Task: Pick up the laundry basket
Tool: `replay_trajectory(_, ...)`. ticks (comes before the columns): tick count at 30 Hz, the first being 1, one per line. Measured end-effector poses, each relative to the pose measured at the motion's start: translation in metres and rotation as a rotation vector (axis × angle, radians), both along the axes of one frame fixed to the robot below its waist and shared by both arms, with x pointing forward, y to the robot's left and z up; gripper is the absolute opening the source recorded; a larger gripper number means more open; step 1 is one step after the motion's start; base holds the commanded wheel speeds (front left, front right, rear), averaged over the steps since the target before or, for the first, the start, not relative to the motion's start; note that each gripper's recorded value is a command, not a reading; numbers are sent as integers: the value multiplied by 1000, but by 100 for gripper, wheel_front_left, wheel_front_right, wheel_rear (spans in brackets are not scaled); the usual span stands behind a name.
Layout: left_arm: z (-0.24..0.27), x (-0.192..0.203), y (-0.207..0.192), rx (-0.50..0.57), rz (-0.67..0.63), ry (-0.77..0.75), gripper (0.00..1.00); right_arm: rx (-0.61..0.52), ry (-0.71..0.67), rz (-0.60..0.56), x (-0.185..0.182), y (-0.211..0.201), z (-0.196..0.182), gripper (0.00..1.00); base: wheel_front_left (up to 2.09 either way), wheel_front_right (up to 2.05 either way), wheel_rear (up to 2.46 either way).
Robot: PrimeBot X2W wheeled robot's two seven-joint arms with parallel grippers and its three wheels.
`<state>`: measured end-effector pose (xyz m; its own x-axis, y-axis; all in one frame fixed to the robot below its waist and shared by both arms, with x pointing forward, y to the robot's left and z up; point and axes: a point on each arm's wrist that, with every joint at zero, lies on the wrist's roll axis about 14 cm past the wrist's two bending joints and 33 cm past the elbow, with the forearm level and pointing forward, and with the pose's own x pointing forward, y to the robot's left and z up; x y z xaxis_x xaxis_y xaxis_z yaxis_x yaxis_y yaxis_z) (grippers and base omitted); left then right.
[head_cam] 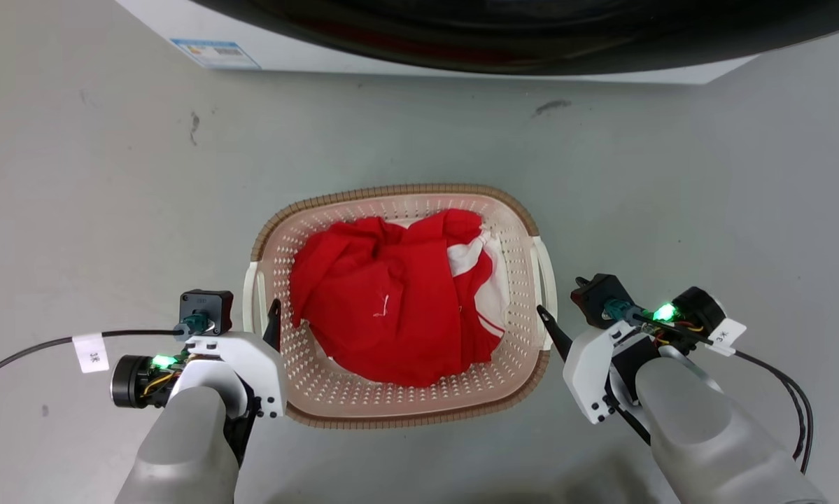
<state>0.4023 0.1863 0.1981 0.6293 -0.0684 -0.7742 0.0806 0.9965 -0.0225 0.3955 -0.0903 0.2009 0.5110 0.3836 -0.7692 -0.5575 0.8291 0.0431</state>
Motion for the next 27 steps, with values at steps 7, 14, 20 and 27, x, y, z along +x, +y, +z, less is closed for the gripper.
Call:
replay_trajectory(7,-20,-6,-5,-8,-17,59,100,-6,68,7,-6,2,-21,100,0,0,0)
replay_trajectory(14,-34,-13,-11,-16,-35,109,100,-1,116,11,-11,6,-35,100,0,0,0)
replay_trajectory(20,-41,-18,-14,-21,-41,136,100,-4,140,11,-13,6,-42,100,0,0,0)
replay_trajectory(27,-46,-20,-16,-24,-53,155,0,-7,171,7,-17,7,-47,0,0,0,0)
